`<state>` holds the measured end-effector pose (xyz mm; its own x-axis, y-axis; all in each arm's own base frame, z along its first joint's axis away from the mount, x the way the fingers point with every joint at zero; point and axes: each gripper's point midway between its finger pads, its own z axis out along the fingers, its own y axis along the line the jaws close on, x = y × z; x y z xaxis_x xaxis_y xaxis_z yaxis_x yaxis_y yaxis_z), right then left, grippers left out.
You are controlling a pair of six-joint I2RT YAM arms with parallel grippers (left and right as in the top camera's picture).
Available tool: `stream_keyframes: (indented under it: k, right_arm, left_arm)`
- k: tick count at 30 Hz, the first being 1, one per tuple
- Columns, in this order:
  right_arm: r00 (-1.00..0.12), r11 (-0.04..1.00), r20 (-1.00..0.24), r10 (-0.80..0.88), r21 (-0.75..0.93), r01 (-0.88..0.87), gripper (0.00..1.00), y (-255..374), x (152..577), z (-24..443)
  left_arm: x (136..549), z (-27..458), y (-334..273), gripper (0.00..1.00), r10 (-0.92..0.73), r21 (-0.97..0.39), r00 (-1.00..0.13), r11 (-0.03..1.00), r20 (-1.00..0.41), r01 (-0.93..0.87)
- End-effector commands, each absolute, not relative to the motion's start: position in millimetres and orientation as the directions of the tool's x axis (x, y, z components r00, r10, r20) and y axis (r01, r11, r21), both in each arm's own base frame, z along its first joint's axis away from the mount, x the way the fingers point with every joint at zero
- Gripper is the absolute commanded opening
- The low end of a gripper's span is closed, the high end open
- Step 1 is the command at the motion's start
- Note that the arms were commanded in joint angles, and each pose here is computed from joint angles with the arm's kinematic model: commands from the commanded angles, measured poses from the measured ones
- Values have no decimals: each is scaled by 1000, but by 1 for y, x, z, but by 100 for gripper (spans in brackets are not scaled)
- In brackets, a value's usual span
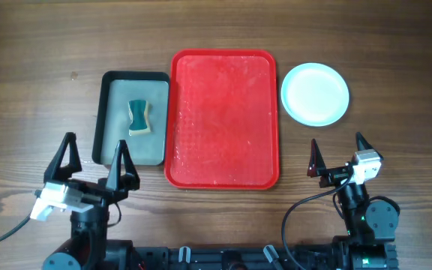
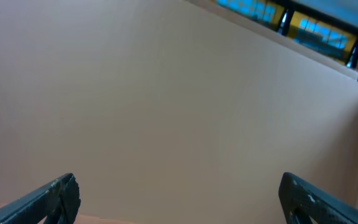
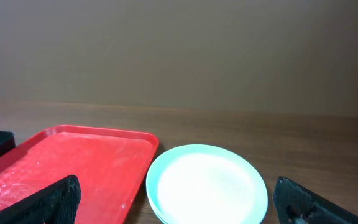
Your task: Clean dirty plates on tray and stack at the side
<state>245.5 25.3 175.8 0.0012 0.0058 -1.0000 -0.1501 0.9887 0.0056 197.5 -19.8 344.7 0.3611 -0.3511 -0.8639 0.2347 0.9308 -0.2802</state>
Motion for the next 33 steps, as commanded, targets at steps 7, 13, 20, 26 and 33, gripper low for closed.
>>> stream_keyframes:
  k: [7, 13, 20, 26, 33]
  right_arm:
    - [14, 984, -1000, 2, 0, -177, 100, 30, 244, 178]
    - [14, 984, -1000, 2, -1, -177, 100, 30, 244, 178]
    - [14, 984, -1000, 2, 0, -177, 100, 30, 244, 178]
    - [14, 984, -1000, 2, -1, -177, 100, 30, 244, 178]
    - [14, 984, -1000, 2, 0, -177, 100, 30, 244, 178]
  left_arm:
    - [205, 325, -22, 100, -386, -290, 410, 916, -826, 277]
    - [204, 326, -22, 100, -386, -287, 419, 916, -822, 280]
    - [201, 332, -22, 100, -387, -280, 444, 915, -808, 289]
    - [186, 345, -21, 100, -393, -245, 548, 914, -739, 324]
    - [185, 337, -21, 100, -395, -234, 575, 913, -716, 334]
